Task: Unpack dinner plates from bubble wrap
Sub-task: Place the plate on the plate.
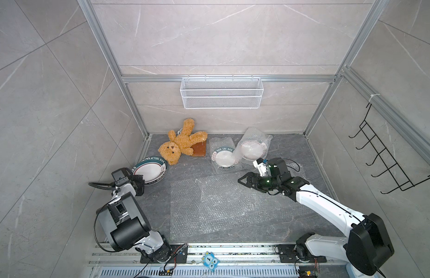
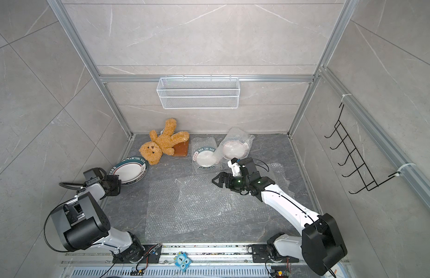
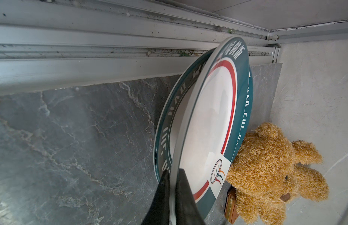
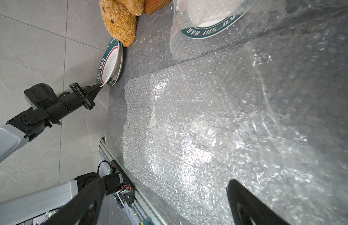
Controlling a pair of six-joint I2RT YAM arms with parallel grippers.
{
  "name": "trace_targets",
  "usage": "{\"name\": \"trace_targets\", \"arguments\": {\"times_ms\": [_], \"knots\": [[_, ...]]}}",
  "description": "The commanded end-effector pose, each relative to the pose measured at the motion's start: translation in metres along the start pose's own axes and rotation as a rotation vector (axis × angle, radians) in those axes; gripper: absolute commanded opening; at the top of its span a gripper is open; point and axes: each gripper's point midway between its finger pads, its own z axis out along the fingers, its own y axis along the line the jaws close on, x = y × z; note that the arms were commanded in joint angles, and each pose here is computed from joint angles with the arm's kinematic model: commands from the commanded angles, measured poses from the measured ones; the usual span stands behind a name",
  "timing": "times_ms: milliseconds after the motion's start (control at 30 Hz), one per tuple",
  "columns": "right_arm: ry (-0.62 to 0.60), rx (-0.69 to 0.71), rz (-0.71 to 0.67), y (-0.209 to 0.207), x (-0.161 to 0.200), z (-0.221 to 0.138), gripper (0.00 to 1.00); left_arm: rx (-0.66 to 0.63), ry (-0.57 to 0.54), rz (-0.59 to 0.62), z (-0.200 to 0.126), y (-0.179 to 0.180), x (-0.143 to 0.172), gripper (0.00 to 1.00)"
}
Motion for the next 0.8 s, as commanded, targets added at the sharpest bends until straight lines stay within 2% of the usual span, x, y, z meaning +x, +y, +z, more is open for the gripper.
{"name": "trace_targets", "arguments": {"times_ms": [0, 333, 500, 633, 767], "knots": [[-0.009, -0.031, -0.025, 0.009, -0.011, -0.001, 1.00, -0.035, 0.022, 0.041, 0.001, 0.003, 0.003, 0.19], [-0.014, -0.040, -0.013, 0.008, -0.022, -0.001, 1.00, -0.105, 0.039, 0.088, -0.008, 0.008, 0.003, 0.44], [-0.018, -0.042, 0.001, 0.005, -0.027, -0.001, 1.00, -0.148, 0.059, 0.103, -0.016, 0.008, 0.004, 0.68], [-0.021, -0.043, 0.011, 0.004, -0.033, -0.001, 1.00, -0.154, 0.076, 0.136, -0.035, 0.003, 0.008, 0.78], [-0.040, -0.042, 0.019, 0.004, -0.042, -0.005, 1.00, -0.104, 0.098, 0.221, -0.067, -0.012, 0.019, 0.80]]}}
